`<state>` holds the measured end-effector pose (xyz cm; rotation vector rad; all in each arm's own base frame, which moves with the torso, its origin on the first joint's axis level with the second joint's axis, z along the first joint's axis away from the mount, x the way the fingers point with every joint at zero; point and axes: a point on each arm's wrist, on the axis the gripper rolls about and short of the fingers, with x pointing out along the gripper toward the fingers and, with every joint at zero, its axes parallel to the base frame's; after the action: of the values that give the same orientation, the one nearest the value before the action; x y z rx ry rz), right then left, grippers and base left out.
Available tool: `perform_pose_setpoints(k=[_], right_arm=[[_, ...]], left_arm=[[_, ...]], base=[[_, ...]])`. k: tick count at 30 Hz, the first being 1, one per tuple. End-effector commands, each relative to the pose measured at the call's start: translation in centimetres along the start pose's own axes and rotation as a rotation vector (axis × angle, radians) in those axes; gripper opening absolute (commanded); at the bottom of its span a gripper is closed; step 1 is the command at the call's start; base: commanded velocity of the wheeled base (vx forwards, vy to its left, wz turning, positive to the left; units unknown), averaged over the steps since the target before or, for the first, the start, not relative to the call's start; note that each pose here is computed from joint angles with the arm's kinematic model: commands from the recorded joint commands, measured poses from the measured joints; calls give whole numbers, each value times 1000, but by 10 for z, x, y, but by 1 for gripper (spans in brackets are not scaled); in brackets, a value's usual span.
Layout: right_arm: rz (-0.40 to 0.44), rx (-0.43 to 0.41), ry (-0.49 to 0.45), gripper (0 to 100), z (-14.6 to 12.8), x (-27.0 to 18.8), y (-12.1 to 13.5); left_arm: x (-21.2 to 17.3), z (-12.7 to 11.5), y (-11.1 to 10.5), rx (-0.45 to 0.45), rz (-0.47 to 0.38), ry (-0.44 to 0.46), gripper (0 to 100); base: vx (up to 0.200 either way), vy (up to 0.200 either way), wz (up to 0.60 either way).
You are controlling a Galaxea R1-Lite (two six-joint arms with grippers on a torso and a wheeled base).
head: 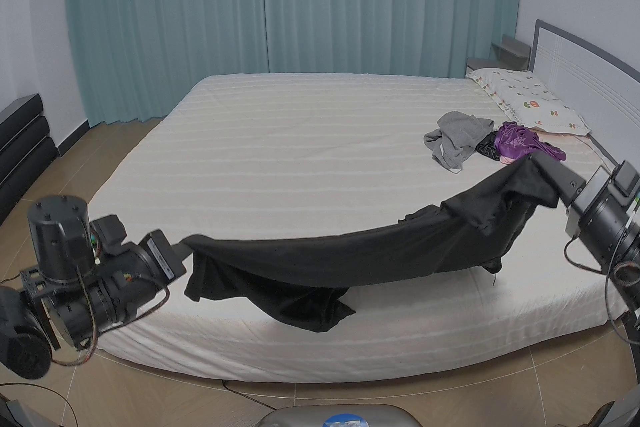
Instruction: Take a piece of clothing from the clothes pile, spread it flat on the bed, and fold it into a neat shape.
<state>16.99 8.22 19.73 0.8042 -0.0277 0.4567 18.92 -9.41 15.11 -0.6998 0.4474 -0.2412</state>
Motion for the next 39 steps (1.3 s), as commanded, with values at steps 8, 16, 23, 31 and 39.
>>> perform_pose_setpoints(k=[8, 16, 23, 31, 39], right_arm=[[-41, -81, -210, 0, 67, 95, 23], [-142, -103, -182, 0, 58, 166, -21], [-200, -108, -144, 0, 31, 211, -61], [-294, -131, -74, 0, 2, 244, -113], [-393, -119, 30, 0, -55, 255, -173]], left_arm=[[50, 85, -48, -36, -22, -157, 0], [101, 99, -39, -50, 14, -157, 0], [145, 105, -36, -53, 19, -162, 0], [205, 99, -10, -61, 64, -120, 0], [267, 66, 29, -62, 188, -31, 0]], base=[[0, 0, 0], [175, 0, 0], [200, 0, 0], [200, 0, 0], [100, 0, 0]])
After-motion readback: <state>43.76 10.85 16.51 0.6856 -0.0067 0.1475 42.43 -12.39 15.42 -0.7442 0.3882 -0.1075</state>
